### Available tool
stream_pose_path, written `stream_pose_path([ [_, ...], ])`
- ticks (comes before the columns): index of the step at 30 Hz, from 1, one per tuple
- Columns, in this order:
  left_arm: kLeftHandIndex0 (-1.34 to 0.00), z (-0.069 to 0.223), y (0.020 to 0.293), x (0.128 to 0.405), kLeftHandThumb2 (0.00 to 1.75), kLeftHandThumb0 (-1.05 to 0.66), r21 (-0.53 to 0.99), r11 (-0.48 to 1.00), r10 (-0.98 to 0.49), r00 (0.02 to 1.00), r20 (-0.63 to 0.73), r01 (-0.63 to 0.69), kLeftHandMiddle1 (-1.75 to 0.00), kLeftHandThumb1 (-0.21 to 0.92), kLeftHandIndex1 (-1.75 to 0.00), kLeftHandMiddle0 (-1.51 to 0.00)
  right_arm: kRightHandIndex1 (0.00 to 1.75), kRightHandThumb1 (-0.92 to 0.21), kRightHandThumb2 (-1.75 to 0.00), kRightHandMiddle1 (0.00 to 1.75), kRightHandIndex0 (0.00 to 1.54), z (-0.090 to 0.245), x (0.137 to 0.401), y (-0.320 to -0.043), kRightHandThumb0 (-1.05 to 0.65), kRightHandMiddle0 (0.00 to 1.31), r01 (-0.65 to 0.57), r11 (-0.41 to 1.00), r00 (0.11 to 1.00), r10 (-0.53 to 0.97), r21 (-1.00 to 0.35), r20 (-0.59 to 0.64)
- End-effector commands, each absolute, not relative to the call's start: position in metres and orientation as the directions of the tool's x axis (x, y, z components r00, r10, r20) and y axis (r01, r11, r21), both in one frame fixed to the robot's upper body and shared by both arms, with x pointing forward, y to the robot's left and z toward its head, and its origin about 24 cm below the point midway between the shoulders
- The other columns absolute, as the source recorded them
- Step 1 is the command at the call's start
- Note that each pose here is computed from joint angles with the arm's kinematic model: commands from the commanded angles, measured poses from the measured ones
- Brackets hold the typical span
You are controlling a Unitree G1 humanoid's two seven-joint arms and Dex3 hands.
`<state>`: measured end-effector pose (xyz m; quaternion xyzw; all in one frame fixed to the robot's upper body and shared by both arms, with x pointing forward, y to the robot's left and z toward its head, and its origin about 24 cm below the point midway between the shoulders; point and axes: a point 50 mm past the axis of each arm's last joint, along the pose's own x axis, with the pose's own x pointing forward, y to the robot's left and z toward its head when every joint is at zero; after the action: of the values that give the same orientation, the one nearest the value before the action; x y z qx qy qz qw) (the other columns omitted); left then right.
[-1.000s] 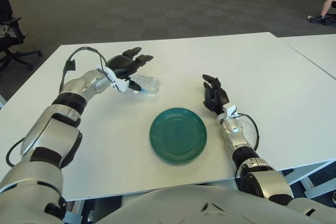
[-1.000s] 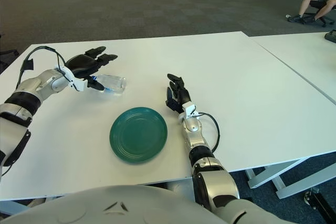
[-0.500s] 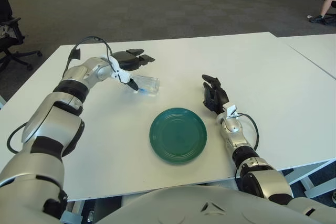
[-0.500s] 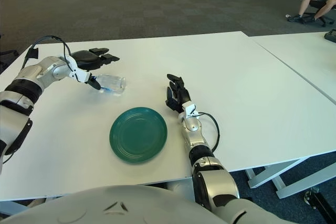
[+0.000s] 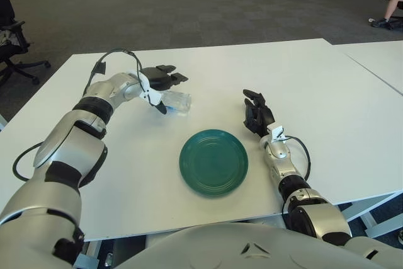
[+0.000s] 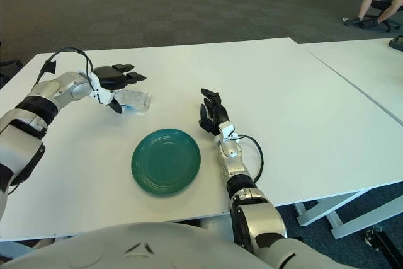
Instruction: Put the bottle into the plate.
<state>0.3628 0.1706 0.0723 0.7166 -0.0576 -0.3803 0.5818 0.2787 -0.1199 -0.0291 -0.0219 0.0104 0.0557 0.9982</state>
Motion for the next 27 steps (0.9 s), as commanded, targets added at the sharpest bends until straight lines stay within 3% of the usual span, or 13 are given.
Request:
stream_pose_path([
  [1,0.0,0.084,0.169,0.373,0.06,-1.01,0.892,-0.337,-0.501,0.745,-0.44,0.3,-0.01,0.86,-0.21,-0.02,0.01,-0.92,-0.83,0.75,0.25,-0.049,0.265,-0.124,-0.71,0.0,-0.099,0.994,0.987,0.093,-0.042,-0.128],
  [11,0.0,0.079,0.171,0.376,0.05,-1.0,0.898,-0.306,-0.47,0.771,-0.43,0.315,0.0,0.87,-0.03,0.0,0.01,-0.92,-0.83,0.75,0.25,-0.049,0.265,-0.124,-0.7,0.0,-0.094,0.995,0.988,0.089,-0.031,-0.126],
  [20,0.0,0.053,0.173,0.373,0.04,-1.0,0.876,-0.261,-0.36,0.801,-0.479,0.406,0.0,0.86,0.0,0.0,0.01,-0.92,-0.83,0.73,0.26,-0.051,0.266,-0.124,-0.68,0.0,-0.057,0.998,0.984,0.053,-0.021,-0.17],
  [27,-0.01,0.037,0.176,0.368,0.03,-0.97,0.887,-0.141,-0.295,0.837,-0.462,0.439,0.0,0.83,0.0,0.0,0.01,-0.92,-0.81,0.7,0.26,-0.05,0.265,-0.123,-0.69,0.0,-0.056,0.998,0.985,0.05,-0.031,-0.165],
])
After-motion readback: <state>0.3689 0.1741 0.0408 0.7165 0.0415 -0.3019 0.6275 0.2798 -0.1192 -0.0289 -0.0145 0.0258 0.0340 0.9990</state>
